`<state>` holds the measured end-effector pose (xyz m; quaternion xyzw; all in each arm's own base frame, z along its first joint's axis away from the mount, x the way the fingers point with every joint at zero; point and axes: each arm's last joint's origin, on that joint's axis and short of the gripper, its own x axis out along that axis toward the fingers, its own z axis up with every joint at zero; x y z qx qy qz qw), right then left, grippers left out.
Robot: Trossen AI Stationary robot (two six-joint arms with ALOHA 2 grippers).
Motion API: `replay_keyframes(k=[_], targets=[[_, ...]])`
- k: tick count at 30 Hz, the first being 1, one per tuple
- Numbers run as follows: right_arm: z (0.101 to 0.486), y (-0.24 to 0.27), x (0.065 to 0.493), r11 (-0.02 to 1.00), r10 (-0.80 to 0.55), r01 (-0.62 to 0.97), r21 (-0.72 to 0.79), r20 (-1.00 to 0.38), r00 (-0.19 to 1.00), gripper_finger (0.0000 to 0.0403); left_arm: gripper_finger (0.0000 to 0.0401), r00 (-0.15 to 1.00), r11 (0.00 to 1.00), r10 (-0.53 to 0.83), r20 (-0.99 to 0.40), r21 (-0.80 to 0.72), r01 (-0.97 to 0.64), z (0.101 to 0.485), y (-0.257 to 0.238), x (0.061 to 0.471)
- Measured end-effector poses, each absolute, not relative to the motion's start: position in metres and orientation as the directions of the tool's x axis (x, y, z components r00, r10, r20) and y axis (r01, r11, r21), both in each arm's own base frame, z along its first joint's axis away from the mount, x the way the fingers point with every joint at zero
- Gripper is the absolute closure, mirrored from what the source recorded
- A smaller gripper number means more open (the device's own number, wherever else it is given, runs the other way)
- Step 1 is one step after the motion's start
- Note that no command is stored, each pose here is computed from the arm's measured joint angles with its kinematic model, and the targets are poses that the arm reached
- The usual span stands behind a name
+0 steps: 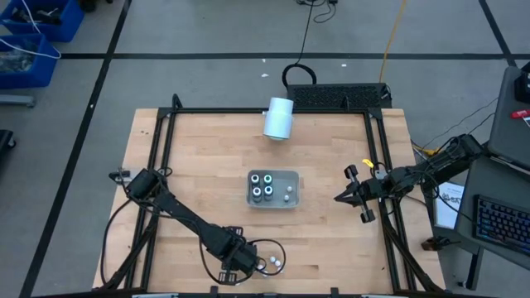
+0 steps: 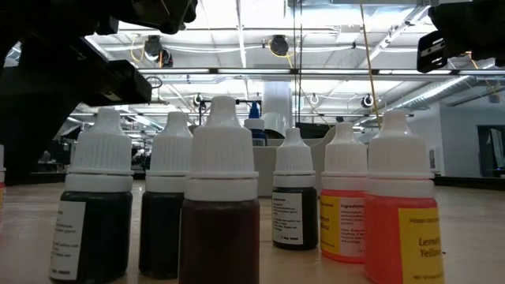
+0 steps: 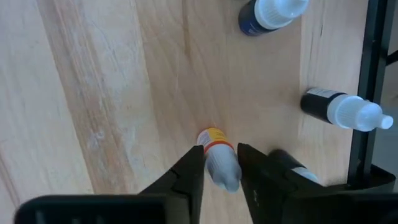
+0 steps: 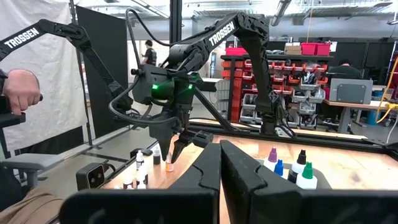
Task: Pick & Place food coloring
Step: Put the small yellow food coloring bottle into the gray bin
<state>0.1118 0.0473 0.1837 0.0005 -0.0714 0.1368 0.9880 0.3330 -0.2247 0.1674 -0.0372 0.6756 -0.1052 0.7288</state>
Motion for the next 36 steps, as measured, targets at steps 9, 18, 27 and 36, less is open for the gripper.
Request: replay_keyframes(k=[9, 18, 27, 36], targets=[[0.184, 0.047, 0.112, 0.963, 0.27, -0.271, -0.015, 0.141, 0.952, 0.0403, 0.0336, 0.041, 0.965, -0.227, -0.973, -0.22, 0.141, 0.168, -0.223, 0.333], [0.184, 0.047, 0.112, 0.963, 0.27, -0.271, -0.016, 0.141, 0.952, 0.0403, 0.0333, 0.071, 0.967, -0.161, -0.984, -0.143, 0.212, 0.241, -0.204, 0.356], [0.183, 0.047, 0.112, 0.963, 0.27, -0.271, -0.017, 0.137, 0.953, 0.0403, 0.0331, 0.446, 0.942, -0.098, -0.89, 0.062, 0.331, 0.338, -0.145, 0.398], [0.181, 0.047, 0.112, 0.962, 0.273, -0.271, -0.03, 0.117, 0.955, 0.0403, 0.033, 0.559, 0.965, -0.016, -0.829, 0.133, 0.225, 0.34, -0.048, 0.439]])
